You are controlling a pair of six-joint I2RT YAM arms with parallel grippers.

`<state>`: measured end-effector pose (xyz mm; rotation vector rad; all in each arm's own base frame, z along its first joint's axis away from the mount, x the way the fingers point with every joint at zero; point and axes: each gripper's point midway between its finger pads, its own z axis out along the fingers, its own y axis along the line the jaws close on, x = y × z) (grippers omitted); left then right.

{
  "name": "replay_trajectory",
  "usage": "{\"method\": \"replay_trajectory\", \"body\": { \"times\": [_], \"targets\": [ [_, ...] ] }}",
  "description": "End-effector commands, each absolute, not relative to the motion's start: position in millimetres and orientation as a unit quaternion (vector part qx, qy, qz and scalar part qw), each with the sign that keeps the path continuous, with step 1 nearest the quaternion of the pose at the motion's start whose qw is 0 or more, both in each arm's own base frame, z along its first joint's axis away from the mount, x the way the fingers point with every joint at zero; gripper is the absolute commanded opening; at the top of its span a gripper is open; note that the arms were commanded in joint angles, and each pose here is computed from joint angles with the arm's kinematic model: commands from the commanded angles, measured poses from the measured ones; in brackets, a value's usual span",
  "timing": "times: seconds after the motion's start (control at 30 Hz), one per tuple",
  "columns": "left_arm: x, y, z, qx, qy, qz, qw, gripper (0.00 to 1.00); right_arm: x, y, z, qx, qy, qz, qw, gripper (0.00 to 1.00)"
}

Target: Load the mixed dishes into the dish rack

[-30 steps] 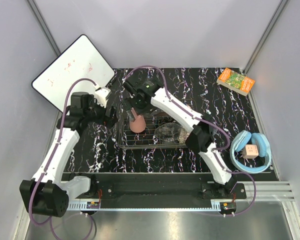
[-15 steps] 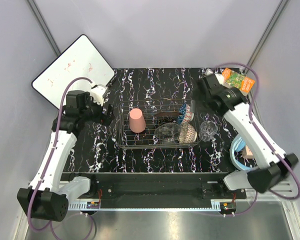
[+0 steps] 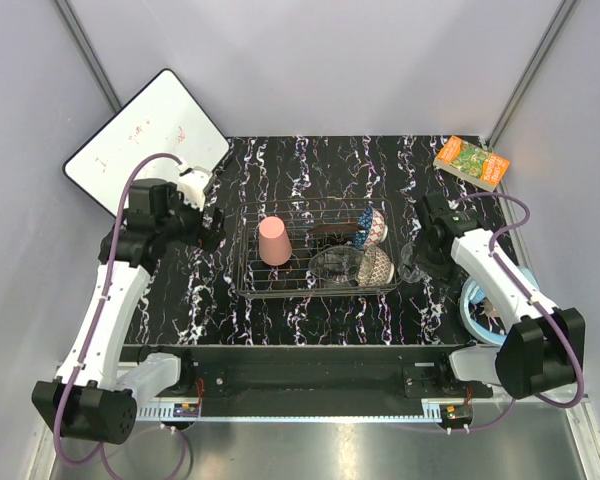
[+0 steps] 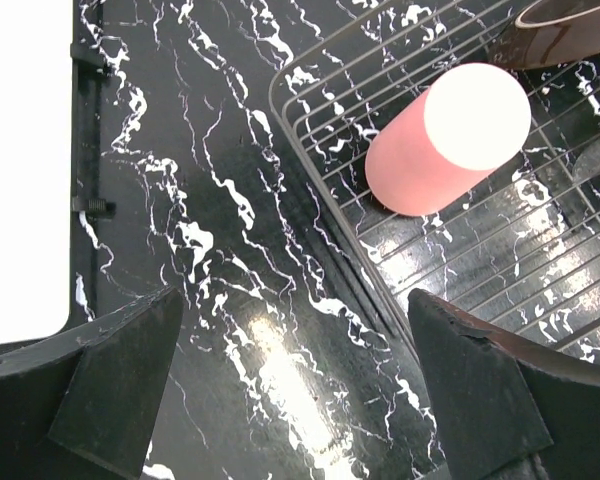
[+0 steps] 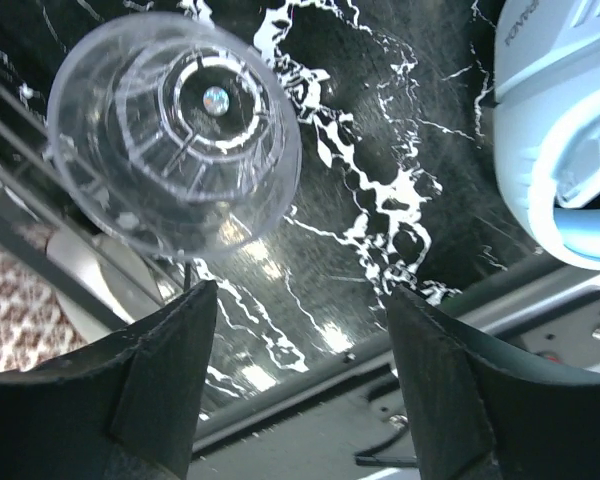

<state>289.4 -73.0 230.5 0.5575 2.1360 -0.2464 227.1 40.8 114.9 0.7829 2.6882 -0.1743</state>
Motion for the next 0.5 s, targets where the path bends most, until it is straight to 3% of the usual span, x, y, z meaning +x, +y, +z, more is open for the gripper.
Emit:
{"method": "replay_trajectory", "body": {
  "times": [0.0,0.47],
  "targets": [
    [289,-66,261,0.223,0.845,-0.078,0.48,0.99,249,43,112,0.326,0.923,-0.025,0.205,0.74],
    [276,-64,261,0.228,0.846,-0.074,0.477,0.99,266,50,100,0.334,0.919,0.017,0.207,0.71]
  ]
}}
